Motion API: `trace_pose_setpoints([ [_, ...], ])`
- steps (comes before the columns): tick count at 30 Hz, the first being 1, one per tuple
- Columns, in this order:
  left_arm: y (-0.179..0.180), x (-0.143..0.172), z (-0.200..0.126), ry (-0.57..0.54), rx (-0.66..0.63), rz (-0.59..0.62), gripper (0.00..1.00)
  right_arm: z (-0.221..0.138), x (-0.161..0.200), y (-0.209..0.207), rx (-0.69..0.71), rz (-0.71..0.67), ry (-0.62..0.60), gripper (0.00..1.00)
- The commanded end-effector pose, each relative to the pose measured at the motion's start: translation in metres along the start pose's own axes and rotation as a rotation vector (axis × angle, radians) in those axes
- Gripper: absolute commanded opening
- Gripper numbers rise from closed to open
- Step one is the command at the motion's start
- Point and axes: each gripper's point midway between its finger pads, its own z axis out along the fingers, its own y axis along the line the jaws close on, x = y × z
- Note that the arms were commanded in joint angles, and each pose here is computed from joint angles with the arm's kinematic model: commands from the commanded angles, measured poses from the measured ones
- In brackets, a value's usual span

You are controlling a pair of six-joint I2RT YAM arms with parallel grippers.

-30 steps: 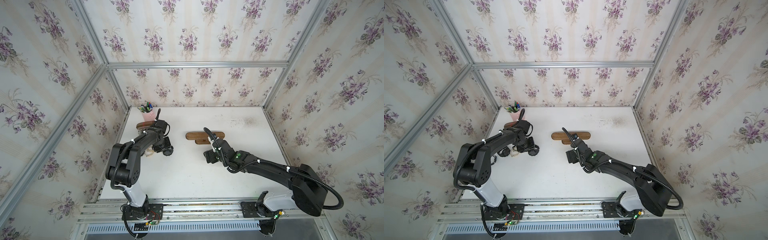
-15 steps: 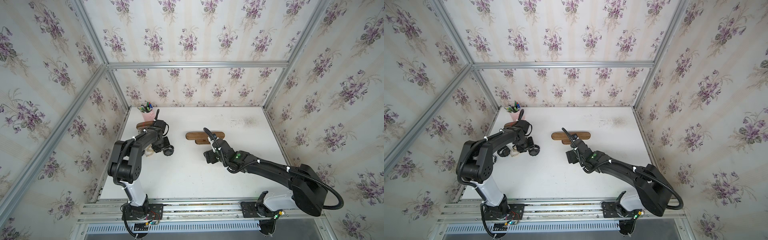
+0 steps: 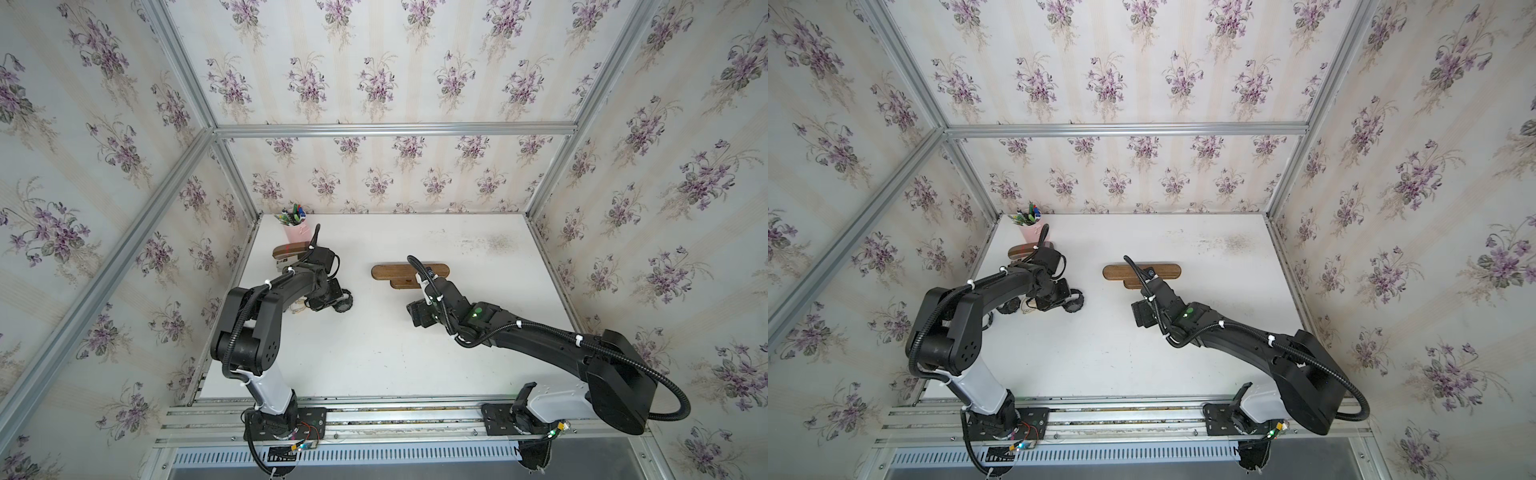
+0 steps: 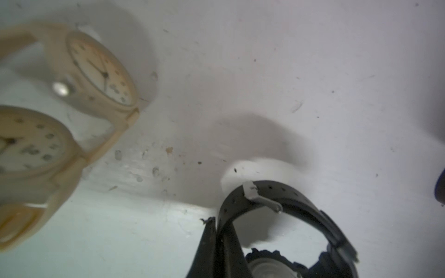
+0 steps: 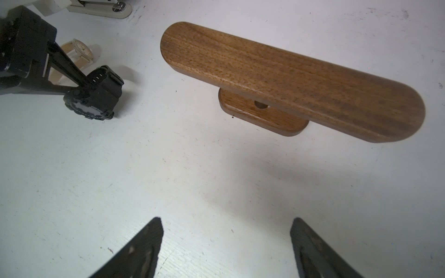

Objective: Place watch on stand
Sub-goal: Pick up the watch at the center of the board.

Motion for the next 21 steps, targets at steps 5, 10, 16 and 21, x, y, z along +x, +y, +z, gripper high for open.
trace_pose_setpoints([
  [5, -0.046, 0.010, -0.025, -0.126, 0.112, -0.044, 0.02, -0.020, -0.028, 0.007, -0.059, 0.212, -0.123, 0.83],
  [10, -0.079, 0.021, -0.062, -0.239, 0.185, -0.006, 0.02, -0.040, -0.044, 0.026, -0.214, 0.342, -0.191, 0.82],
  [16, -0.119, 0.043, -0.110, -0.356, 0.326, 0.060, 0.02, -0.062, -0.059, 0.052, -0.421, 0.448, -0.242, 0.78],
  [21, -0.147, 0.059, -0.135, -0.389, 0.407, 0.128, 0.01, -0.067, -0.063, 0.065, -0.502, 0.491, -0.241, 0.76],
])
